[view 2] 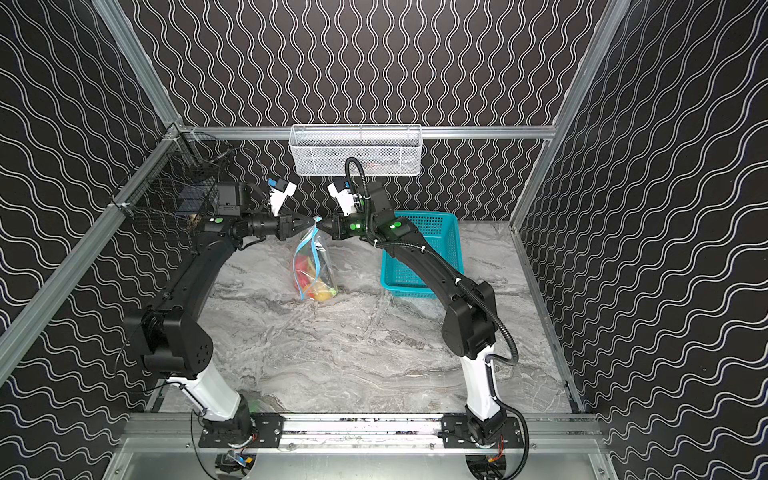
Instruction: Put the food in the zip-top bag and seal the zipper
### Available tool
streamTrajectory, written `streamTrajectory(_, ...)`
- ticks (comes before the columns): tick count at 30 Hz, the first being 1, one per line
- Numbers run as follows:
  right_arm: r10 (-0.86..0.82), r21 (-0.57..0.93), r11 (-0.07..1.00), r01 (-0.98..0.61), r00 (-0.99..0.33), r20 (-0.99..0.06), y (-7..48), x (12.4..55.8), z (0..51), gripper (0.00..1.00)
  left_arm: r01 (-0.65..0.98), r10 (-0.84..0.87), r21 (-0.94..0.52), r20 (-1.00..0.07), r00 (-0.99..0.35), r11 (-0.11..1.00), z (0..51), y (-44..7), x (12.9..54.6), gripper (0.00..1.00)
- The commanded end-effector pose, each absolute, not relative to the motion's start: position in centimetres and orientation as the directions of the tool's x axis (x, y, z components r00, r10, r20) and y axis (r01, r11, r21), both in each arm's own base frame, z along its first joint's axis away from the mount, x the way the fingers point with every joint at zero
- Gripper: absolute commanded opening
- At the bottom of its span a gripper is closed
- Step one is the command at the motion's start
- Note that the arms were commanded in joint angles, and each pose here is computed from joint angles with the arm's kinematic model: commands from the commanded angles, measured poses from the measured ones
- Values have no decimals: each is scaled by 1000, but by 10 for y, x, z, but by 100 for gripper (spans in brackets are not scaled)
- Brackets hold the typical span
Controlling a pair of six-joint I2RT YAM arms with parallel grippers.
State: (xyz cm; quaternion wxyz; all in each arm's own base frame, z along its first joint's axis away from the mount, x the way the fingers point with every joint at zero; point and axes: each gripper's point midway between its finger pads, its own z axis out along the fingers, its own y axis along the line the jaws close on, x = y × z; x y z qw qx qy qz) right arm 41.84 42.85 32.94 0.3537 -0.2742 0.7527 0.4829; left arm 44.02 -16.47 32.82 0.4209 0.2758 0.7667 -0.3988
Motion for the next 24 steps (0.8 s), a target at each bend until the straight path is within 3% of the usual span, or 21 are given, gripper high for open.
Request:
streamTrajectory(1,-124,559,366,-744,-635,-763,430,407,323,10,808,72,-299,-920,-386,508,356,-165,441,14)
streamTrajectory(9,-143,521,363,-773,-599,-788,428,410,337,11,829,147,-229,-926,-346,511,363,-160,435,63)
streamTrajectory(14,-165,494,346,-798,-570,-805,425,408,342,11,842,175,-187,-934,-312,506,366,-156,439,75)
streamTrajectory(19,-173,487,315,-814,-554,-814,420,410,342,11,856,198,-202,-924,-328,475,361,-156,444,98)
streamTrajectory(24,-180,490,276,-827,-545,-819,418,413,342,12,873,167,-243,-926,-339,424,358,-161,437,99)
